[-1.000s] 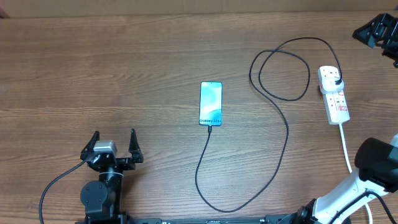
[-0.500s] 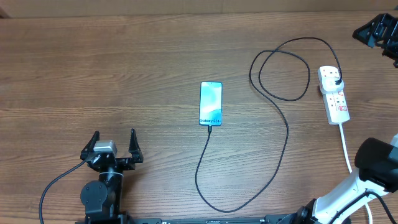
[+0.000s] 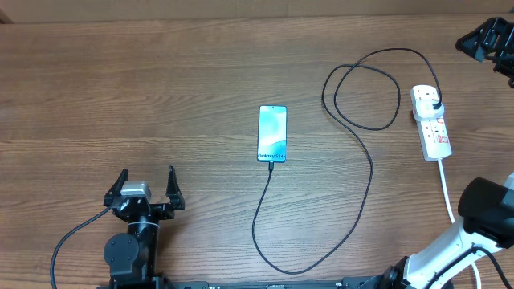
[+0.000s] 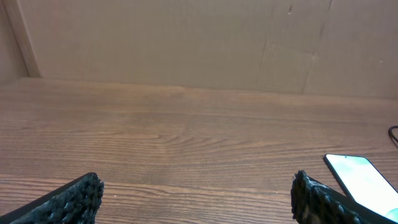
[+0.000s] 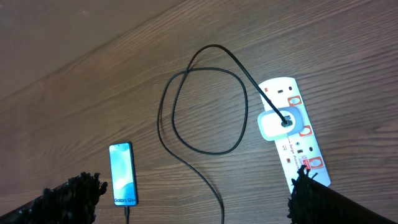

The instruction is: Plug charger to phone and switch on socket

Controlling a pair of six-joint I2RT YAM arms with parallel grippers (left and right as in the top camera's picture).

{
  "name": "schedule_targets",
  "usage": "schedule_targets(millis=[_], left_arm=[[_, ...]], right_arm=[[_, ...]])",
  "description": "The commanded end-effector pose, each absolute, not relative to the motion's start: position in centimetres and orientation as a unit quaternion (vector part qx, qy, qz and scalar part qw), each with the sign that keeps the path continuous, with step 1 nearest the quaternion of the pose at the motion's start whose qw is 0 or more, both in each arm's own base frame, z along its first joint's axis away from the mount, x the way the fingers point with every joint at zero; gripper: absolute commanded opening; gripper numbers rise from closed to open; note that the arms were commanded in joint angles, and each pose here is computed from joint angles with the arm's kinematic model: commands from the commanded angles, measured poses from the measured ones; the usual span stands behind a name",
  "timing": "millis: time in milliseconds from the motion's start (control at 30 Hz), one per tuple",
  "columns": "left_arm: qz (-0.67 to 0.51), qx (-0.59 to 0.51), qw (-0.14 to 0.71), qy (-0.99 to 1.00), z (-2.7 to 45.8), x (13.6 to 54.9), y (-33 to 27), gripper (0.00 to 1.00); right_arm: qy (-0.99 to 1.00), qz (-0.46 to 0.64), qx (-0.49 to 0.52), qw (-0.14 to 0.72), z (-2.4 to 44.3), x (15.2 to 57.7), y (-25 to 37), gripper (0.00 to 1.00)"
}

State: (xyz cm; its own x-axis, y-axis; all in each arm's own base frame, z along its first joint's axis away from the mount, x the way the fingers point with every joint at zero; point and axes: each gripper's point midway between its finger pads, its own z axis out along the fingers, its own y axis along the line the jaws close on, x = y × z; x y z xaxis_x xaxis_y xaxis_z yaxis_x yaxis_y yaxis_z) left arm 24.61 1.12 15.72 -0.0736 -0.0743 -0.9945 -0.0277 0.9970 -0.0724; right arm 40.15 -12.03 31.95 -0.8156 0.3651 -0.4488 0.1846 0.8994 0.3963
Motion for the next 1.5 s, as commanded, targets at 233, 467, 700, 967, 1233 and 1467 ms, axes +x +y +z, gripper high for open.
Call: schedule_targets(millis=[233, 467, 700, 967, 1233, 1467], left_arm=[[-0.012, -0.024, 0.681, 0.732, 15.7, 24.6, 1.0, 1.00], [-0.012, -0.024, 0.681, 0.732, 15.7, 24.6, 1.0, 1.00], [-0.012, -0.024, 0.681, 0.732, 15.7, 24.6, 1.0, 1.00], [-0.012, -0.024, 0.681, 0.732, 15.7, 24.6, 1.0, 1.00], [-0.012, -0.024, 0.681, 0.732, 15.7, 24.6, 1.0, 1.00], [-0.012, -0.024, 0.681, 0.732, 15.7, 24.6, 1.0, 1.00]], right_arm=[[0.936, 0.170, 0.146, 0.271, 32.2, 40.2, -12.1, 1.00], [0.936, 0.170, 0.146, 0.271, 32.2, 40.2, -12.1, 1.00], [0.936, 0.170, 0.146, 0.271, 32.2, 40.2, -12.1, 1.00], [0.936, 0.170, 0.146, 0.271, 32.2, 40.3, -12.1, 1.00], [0.937, 0.164, 0.138, 0.276, 32.4, 40.6, -11.8, 1.00], [0.931, 0.166, 0.091, 0.312, 33.8, 42.5, -9.4, 1.00]])
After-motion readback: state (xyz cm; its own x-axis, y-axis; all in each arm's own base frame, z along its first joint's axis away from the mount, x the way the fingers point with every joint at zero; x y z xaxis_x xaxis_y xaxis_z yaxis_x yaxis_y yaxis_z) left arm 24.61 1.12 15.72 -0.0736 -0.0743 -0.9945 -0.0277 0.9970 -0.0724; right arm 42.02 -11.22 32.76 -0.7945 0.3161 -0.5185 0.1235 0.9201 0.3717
